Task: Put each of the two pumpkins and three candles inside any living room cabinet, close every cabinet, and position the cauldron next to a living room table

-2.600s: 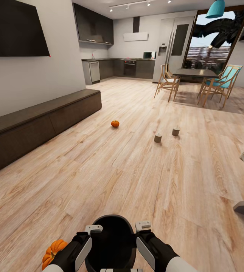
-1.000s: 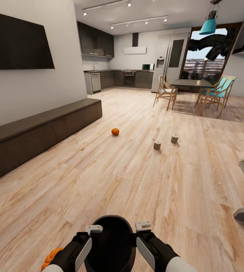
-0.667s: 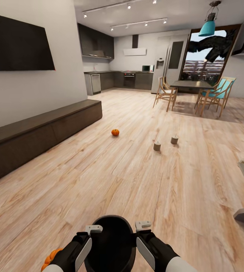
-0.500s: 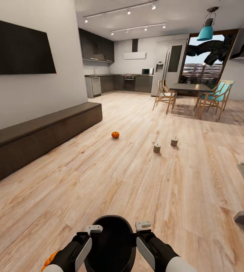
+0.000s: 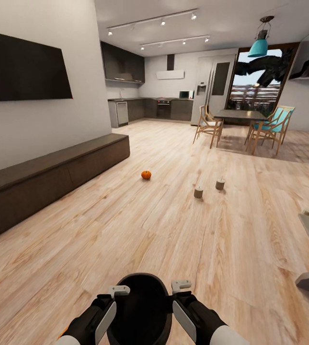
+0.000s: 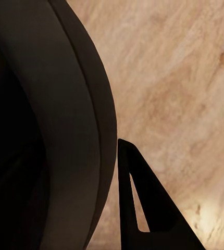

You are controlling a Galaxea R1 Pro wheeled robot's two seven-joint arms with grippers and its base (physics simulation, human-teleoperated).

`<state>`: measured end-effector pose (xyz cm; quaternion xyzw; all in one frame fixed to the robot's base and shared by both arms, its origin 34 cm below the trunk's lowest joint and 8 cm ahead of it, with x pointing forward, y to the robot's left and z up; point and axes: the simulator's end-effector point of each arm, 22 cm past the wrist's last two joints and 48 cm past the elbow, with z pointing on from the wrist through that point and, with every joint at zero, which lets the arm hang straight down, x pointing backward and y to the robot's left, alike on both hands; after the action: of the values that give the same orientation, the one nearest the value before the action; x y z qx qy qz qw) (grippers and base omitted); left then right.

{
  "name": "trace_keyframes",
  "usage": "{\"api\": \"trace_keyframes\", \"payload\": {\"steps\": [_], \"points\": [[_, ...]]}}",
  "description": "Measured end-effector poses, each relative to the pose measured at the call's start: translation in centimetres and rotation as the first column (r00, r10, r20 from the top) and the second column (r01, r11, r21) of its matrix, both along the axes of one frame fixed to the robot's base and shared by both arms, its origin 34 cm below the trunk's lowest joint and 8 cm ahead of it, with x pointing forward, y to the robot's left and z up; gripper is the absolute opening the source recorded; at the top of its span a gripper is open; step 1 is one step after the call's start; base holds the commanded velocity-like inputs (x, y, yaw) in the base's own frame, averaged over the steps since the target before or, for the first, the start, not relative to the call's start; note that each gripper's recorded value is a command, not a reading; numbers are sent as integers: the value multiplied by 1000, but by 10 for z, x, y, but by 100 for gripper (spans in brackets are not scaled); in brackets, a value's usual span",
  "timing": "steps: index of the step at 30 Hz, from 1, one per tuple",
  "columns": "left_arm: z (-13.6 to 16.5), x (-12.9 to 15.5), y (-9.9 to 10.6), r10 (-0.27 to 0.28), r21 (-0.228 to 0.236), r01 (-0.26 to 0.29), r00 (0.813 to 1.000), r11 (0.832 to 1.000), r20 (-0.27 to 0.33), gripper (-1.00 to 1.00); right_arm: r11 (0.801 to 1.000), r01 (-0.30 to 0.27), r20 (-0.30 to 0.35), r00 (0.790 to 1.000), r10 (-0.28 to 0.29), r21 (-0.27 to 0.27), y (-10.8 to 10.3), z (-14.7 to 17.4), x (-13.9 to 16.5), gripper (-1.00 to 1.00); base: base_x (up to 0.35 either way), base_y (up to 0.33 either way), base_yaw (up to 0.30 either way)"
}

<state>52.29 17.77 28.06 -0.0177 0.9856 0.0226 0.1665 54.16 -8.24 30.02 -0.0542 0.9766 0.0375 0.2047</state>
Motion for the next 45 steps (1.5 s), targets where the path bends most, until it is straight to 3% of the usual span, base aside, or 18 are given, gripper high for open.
{"api": "trace_keyframes", "payload": {"steps": [45], "points": [[99, 23, -2, -1, -3, 1, 1000, 1000, -2, -100, 1000, 1, 0, 1000, -1, 1, 0, 99, 23, -100, 0, 0, 0]]}}
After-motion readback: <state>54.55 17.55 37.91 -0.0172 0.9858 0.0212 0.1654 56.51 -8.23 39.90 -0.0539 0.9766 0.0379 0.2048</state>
